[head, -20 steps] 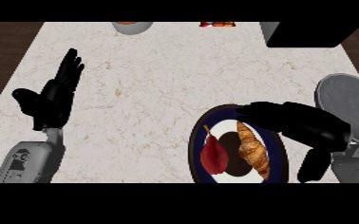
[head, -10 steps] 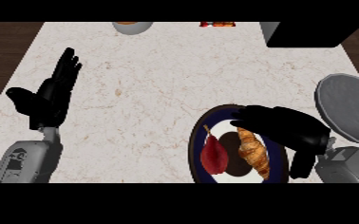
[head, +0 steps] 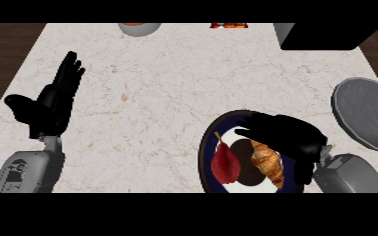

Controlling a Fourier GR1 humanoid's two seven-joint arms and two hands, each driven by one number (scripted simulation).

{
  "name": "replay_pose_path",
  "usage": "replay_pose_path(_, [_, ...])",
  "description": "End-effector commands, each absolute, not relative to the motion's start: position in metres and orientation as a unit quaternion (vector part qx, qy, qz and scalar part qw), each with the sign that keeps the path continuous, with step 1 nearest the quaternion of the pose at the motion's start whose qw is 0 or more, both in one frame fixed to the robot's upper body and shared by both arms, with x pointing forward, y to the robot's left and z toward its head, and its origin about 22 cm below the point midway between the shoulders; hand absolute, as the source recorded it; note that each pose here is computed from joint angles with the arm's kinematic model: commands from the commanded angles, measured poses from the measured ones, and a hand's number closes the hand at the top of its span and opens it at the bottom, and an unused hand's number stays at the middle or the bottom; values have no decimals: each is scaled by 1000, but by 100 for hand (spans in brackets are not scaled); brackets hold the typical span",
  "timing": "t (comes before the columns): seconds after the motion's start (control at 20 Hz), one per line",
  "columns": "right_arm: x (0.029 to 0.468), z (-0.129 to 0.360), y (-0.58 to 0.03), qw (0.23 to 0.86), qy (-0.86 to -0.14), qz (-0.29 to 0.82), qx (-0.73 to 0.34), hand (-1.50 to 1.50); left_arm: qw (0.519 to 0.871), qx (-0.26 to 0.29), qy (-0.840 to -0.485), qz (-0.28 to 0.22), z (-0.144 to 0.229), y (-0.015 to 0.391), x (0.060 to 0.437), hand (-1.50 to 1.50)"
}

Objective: Pick the croissant from the plate and place it in the pan

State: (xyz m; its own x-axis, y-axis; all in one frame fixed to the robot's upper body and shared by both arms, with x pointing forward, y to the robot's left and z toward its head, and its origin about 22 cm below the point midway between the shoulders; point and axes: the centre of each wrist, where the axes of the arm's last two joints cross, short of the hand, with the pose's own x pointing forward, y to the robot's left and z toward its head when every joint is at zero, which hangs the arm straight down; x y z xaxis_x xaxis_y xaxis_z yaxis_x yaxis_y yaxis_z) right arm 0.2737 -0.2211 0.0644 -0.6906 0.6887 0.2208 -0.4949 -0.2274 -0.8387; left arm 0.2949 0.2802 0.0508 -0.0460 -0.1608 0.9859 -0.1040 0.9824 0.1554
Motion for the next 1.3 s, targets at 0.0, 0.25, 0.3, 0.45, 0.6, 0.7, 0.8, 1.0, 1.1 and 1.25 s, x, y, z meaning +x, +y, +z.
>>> replay_pose_path(0.0, [282,38,-215,380,-477,787,-94,-150,684,89,-723,-27,52,273,302,0])
replay_pose_path(0.25, [278,58,-210,367,-478,790,-113,-150,685,96,-722,-29,40,270,282,0])
replay_pose_path(0.3, [279,48,-218,367,-463,797,-123,-150,684,92,-723,-23,50,287,296,0])
replay_pose_path(0.45, [278,34,-216,377,-455,799,-111,-150,689,89,-719,-19,50,288,299,0])
replay_pose_path(0.6, [294,33,-218,377,-441,808,-105,-150,687,89,-721,-22,40,278,300,0])
replay_pose_path(0.7, [275,22,-201,374,-430,815,-102,-150,683,91,-725,-19,33,279,295,0])
replay_pose_path(0.8, [283,16,-206,374,-433,815,-88,-150,689,82,-719,-23,51,259,311,0])
replay_pose_path(1.0, [273,-6,-203,314,-455,831,-60,150,685,88,-723,-21,48,280,293,0])
replay_pose_path(1.1, [289,-2,-206,312,-461,828,-67,150,688,85,-720,-22,53,272,286,0])
replay_pose_path(1.25, [270,-5,-202,310,-460,829,-69,150,686,91,-721,-26,52,269,304,0])
